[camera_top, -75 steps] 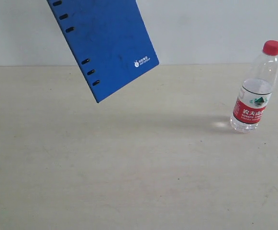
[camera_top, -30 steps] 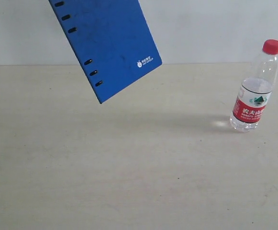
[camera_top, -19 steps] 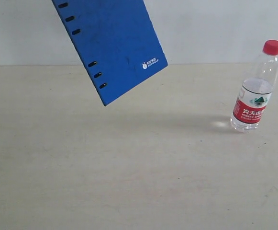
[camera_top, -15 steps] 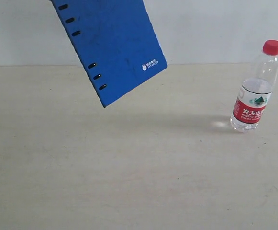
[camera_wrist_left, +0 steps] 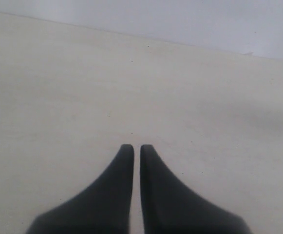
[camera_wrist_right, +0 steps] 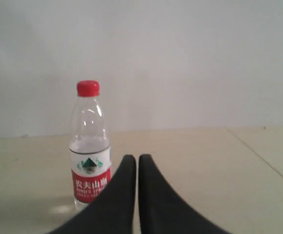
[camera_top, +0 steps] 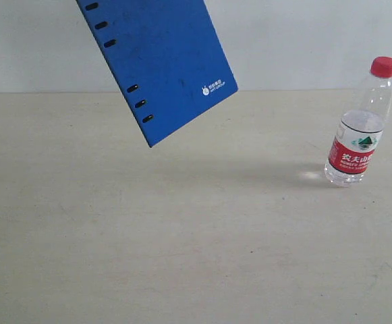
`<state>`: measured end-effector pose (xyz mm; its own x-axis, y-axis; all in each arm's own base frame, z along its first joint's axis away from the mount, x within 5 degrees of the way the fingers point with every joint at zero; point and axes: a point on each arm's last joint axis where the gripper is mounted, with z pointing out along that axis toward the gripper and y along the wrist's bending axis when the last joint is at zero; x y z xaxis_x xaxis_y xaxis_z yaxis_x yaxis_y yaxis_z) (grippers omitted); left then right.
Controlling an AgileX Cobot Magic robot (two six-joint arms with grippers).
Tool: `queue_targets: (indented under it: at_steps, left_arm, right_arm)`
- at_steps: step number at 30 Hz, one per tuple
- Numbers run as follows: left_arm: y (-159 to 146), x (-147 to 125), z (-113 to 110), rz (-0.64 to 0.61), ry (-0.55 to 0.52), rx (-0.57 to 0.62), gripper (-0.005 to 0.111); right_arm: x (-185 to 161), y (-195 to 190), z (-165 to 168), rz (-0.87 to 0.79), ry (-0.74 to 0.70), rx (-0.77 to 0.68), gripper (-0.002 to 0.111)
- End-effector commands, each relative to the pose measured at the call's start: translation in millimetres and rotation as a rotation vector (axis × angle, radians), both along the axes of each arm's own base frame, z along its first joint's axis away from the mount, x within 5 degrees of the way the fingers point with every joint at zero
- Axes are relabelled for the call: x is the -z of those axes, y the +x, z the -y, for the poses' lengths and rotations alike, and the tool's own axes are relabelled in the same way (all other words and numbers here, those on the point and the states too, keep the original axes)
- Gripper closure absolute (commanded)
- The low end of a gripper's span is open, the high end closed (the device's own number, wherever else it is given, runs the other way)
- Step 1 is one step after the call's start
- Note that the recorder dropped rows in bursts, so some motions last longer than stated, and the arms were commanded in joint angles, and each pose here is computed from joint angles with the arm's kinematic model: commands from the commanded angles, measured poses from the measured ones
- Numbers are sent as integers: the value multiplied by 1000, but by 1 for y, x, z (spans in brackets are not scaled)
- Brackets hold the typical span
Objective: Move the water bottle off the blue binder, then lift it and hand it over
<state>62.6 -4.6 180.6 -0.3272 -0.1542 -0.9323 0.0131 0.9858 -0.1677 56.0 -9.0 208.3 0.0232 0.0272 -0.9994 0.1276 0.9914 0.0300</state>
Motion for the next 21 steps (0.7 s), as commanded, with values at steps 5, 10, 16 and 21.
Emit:
queue_targets:
  at_steps: [5,10,16,21]
  left_arm:
    - [0,0,0,9,1,-1,102]
    - [0,0,0,9,1,-1,102]
    - [0,0,0,6,1,-1,102]
    - [0,0,0,6,1,-1,102]
  right_arm:
    - [29,-5,5,-291,144,58,109]
    - [27,-3,2,-276,101,-2,109]
    - [27,-3,-14,-290,-26,-190,109]
    - [27,-3,-14,-290,-13,-188,109]
